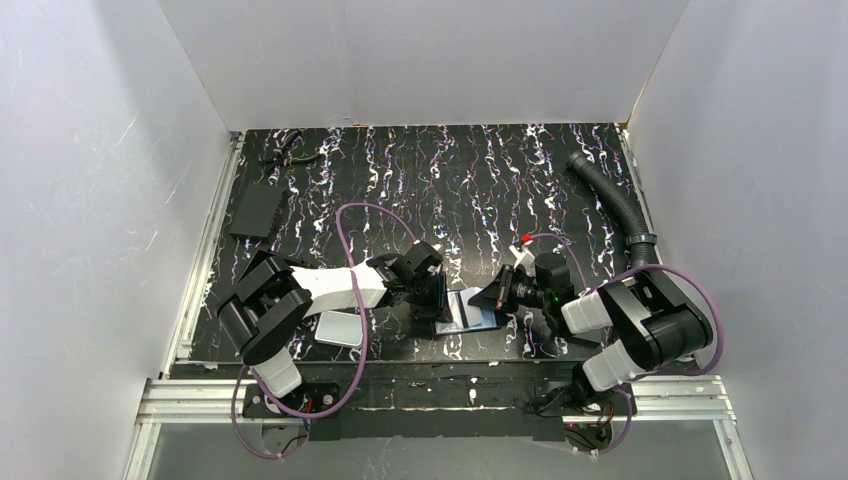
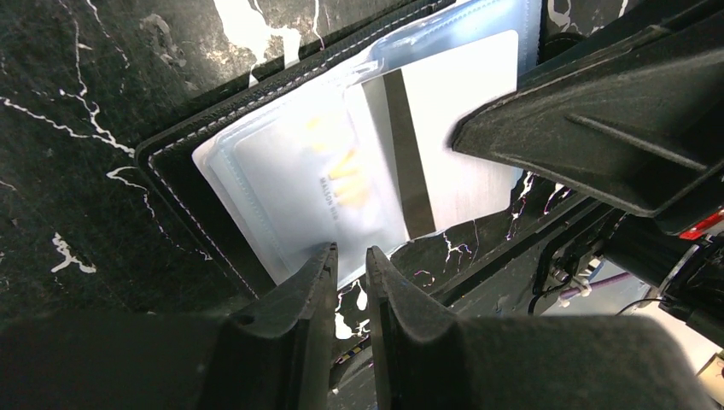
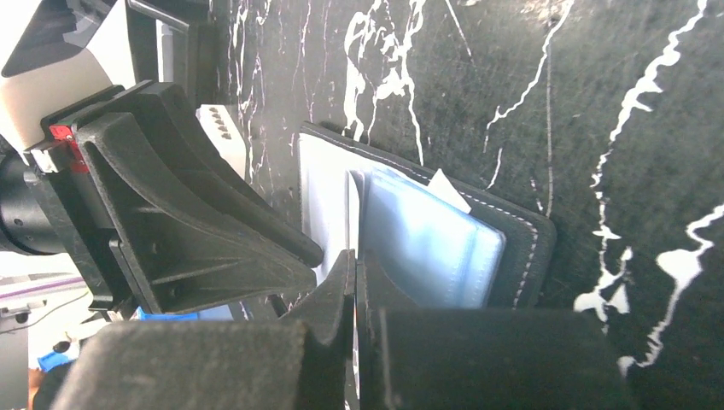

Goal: Put the credit cards into the card holder
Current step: Turn over the card slot in the card holder, then pick up the credit card from the storage box.

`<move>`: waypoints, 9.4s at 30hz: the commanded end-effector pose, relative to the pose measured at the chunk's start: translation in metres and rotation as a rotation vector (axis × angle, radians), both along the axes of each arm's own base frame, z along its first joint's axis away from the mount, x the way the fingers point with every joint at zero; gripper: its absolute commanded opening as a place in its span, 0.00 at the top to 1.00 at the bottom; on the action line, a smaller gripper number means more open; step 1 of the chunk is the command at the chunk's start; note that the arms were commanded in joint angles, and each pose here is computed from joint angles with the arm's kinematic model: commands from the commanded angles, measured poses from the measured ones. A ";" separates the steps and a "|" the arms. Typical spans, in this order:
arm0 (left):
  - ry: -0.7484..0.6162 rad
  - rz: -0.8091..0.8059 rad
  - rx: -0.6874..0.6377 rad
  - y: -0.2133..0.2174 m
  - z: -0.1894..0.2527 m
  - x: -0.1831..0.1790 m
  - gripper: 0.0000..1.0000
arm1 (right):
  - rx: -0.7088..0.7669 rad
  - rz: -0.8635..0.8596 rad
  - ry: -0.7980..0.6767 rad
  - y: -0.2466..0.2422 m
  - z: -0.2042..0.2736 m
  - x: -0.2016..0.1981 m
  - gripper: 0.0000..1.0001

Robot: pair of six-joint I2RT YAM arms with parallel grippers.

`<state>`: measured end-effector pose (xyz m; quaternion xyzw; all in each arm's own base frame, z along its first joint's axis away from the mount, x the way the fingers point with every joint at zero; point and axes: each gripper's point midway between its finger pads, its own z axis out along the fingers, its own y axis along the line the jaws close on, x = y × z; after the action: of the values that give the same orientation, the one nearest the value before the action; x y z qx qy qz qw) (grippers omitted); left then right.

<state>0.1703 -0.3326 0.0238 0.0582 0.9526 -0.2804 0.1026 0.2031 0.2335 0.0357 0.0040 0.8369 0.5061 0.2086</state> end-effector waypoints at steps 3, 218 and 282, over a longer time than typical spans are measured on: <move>0.007 0.006 0.040 0.014 -0.003 -0.008 0.81 | 0.015 -0.064 -0.051 0.007 0.001 0.004 0.99; -0.138 0.002 0.006 0.137 0.119 -0.005 0.26 | -0.577 0.089 -0.136 -0.014 0.019 -0.021 0.14; 0.073 0.004 0.359 0.293 0.049 0.056 0.33 | -0.373 0.256 -0.323 0.052 0.060 0.018 0.09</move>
<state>0.2301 -0.0328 0.0599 0.0605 0.9932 -0.0893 0.0444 0.2114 0.2798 0.0782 -0.2125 0.8783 0.3498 0.2469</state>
